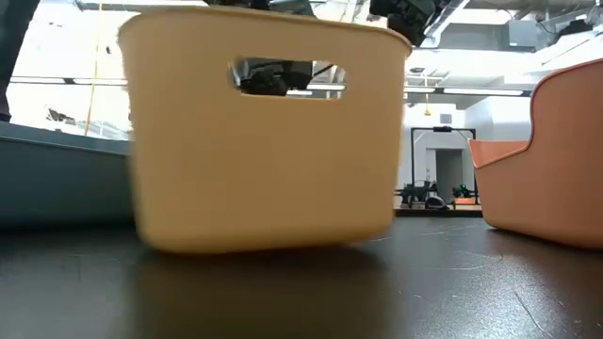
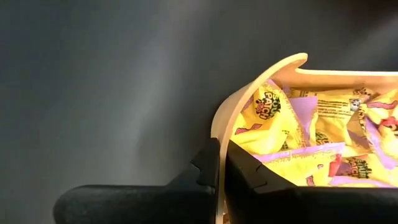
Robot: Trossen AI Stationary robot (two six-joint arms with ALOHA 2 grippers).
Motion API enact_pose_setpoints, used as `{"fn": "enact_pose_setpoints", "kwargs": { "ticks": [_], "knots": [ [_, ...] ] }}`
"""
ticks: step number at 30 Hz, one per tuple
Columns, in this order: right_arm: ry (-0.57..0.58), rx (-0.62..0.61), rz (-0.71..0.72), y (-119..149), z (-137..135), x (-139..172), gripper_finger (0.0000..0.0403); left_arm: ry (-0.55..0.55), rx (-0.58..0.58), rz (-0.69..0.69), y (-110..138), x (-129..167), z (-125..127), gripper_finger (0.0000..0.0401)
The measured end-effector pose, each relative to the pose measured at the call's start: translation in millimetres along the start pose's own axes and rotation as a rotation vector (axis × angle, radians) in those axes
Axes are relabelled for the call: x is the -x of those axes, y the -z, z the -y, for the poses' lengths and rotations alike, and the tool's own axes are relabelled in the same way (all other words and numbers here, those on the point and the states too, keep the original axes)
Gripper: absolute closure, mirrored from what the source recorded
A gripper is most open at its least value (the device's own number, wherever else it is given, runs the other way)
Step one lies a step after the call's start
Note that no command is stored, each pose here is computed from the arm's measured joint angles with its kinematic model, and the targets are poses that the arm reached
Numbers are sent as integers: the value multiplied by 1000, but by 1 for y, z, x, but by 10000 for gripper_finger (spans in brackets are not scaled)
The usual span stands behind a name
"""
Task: Sort candy
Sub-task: Adjust the bins
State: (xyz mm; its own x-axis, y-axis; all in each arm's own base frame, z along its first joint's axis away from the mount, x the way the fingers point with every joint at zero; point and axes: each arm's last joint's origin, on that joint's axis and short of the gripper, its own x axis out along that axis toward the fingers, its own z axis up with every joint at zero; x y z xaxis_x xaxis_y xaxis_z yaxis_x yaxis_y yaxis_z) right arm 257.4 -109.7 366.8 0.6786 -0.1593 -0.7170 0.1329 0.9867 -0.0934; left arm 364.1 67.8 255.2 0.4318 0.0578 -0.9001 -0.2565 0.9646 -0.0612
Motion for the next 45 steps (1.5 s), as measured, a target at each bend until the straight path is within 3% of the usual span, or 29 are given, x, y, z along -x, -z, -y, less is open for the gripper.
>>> {"fn": "enact_pose_setpoints", "kwargs": {
  "ticks": [10, 19, 25, 36, 41, 45],
  "knots": [
    [47, -27, 56, 3, 8, 24, 225, -52, -145, 252, -27, -1, -24, 398],
    [48, -60, 57, 5, 7, 29, 225, -65, -165, 233, -31, -30, -35, 396],
    [29, -83, -5, 11, 5, 28, 219, -75, -145, 291, -37, -33, -36, 348],
    [-90, -110, -105, 16, -5, 12, 175, -125, -84, 338, -65, 15, -34, 196],
    [-104, -72, -109, 10, -5, -12, 175, -166, -44, 216, -64, 45, -36, 193],
    [-98, -72, -98, 6, 0, -27, 190, -211, 11, 88, -48, 68, -37, 232]
  ]
}}
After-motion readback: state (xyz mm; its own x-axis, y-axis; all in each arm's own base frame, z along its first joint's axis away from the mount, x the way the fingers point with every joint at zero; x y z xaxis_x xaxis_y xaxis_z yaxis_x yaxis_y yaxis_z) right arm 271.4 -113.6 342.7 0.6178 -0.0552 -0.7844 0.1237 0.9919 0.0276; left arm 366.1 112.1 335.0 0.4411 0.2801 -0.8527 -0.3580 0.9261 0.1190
